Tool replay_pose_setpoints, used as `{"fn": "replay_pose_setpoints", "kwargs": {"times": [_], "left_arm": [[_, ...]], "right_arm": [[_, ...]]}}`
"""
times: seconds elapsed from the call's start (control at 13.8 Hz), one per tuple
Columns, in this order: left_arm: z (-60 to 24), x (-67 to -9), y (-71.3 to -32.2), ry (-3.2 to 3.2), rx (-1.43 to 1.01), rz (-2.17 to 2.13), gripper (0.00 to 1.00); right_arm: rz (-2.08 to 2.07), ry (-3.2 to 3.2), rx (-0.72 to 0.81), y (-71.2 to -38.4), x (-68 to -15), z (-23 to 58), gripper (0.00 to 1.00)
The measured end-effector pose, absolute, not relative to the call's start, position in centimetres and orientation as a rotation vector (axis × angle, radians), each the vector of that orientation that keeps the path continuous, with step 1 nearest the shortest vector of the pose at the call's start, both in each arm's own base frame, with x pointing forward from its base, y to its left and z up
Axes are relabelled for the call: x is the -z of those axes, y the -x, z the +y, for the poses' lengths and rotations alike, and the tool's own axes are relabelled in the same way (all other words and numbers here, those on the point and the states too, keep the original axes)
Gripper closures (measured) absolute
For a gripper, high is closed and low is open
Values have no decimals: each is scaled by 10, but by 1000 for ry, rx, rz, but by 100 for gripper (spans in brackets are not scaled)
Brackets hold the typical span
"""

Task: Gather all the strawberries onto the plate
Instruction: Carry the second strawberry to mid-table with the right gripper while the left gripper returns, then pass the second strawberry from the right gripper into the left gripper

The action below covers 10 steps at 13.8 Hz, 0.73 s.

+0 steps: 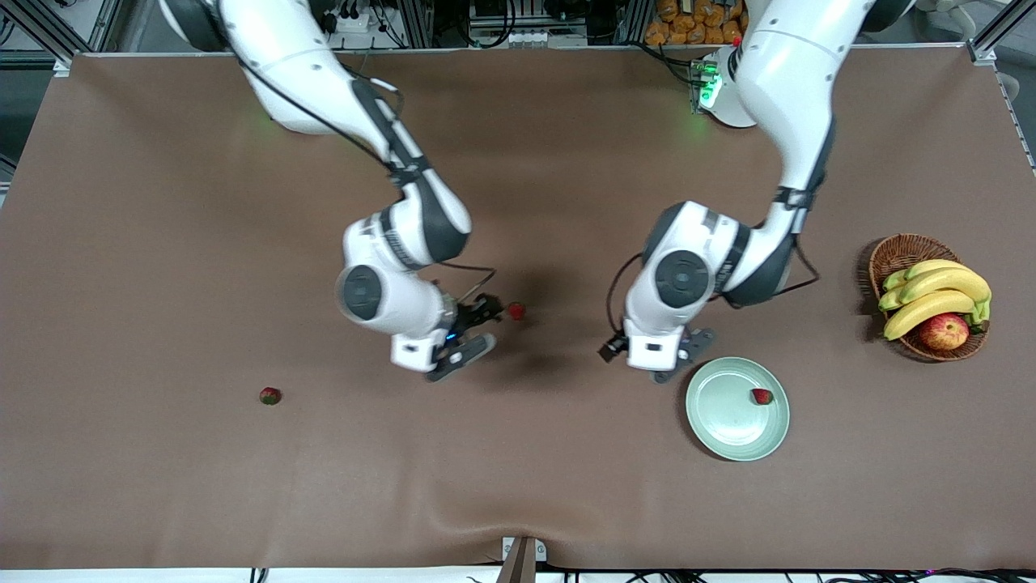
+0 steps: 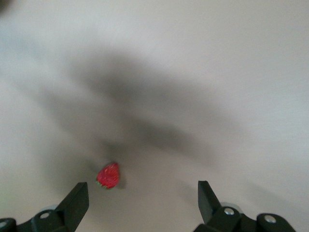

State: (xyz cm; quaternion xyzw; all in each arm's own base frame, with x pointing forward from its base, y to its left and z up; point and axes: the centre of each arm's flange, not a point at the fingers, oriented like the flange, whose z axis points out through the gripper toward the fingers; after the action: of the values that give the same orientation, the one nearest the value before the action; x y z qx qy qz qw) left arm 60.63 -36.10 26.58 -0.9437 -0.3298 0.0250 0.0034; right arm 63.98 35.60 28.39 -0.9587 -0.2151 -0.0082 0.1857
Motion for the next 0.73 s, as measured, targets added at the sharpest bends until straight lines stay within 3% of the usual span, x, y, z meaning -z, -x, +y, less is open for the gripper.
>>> {"fn": "replay_pose_setpoints", "kwargs": {"times": [0.29,0.73], "left_arm": [[-456,-243,-572,3039,-18,-999,0],[-542,-230,-519,3199,79,-837,0]], "right_arm": [[-380,2732,78,-688,-311,237,0],[-127,2793,22,-702,-276,78,0]]}}
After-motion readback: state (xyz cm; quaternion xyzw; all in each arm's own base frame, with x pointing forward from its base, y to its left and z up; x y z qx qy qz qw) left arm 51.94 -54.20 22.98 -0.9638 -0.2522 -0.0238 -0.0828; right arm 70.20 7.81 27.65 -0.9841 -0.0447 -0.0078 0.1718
